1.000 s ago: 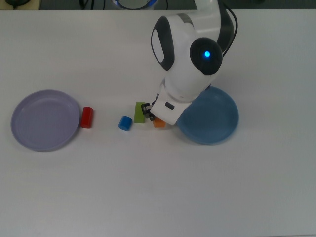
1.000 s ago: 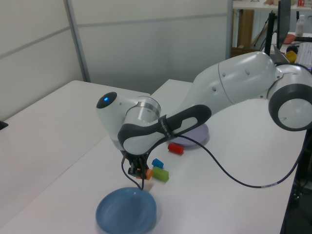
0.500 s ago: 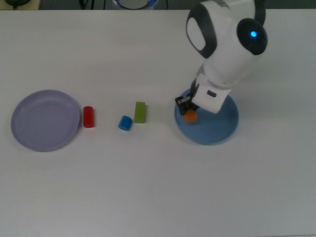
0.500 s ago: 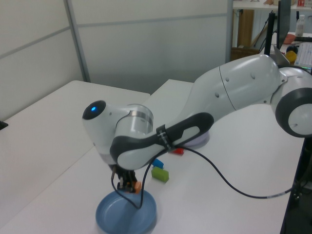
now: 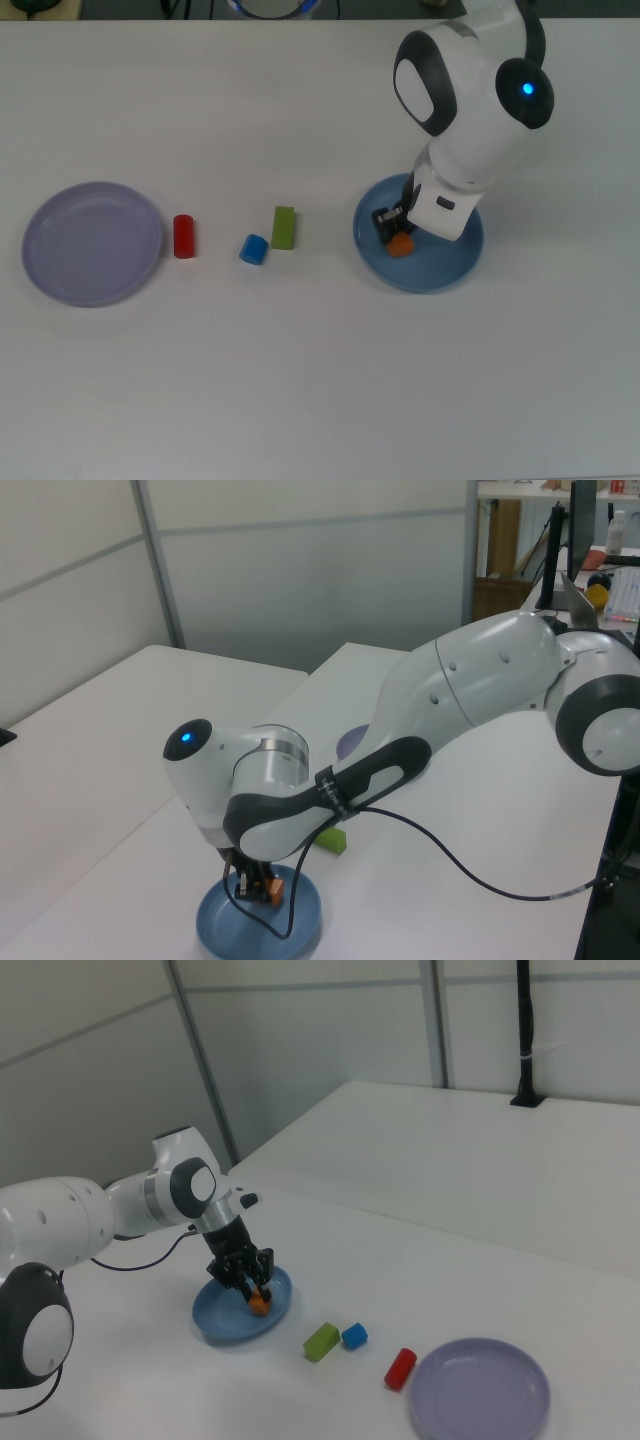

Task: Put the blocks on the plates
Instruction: 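Carry the orange block onto the blue plate and release it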

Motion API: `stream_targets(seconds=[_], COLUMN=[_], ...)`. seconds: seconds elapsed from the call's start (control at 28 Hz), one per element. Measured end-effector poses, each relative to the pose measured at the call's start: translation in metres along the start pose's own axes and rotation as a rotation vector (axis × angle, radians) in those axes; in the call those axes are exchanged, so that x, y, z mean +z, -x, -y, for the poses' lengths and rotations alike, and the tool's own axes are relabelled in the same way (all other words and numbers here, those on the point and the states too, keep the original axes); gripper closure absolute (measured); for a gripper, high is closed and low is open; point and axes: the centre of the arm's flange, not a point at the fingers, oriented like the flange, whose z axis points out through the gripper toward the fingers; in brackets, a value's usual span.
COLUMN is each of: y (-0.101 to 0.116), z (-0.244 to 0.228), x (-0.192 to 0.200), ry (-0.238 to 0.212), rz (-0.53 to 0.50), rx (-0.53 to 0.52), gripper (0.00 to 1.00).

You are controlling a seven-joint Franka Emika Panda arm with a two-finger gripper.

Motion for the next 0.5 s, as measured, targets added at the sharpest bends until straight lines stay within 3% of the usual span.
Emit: stream_targets(seconds=[0.21, 0.5], y=[-0.002, 0.0], z=[0.0, -0.009], x=[0.0, -0.022], ry=[-0.001, -0.003], rz=[-0.01, -0.025], rx=[0.002, 0.061], gripper=[0.63, 0.29])
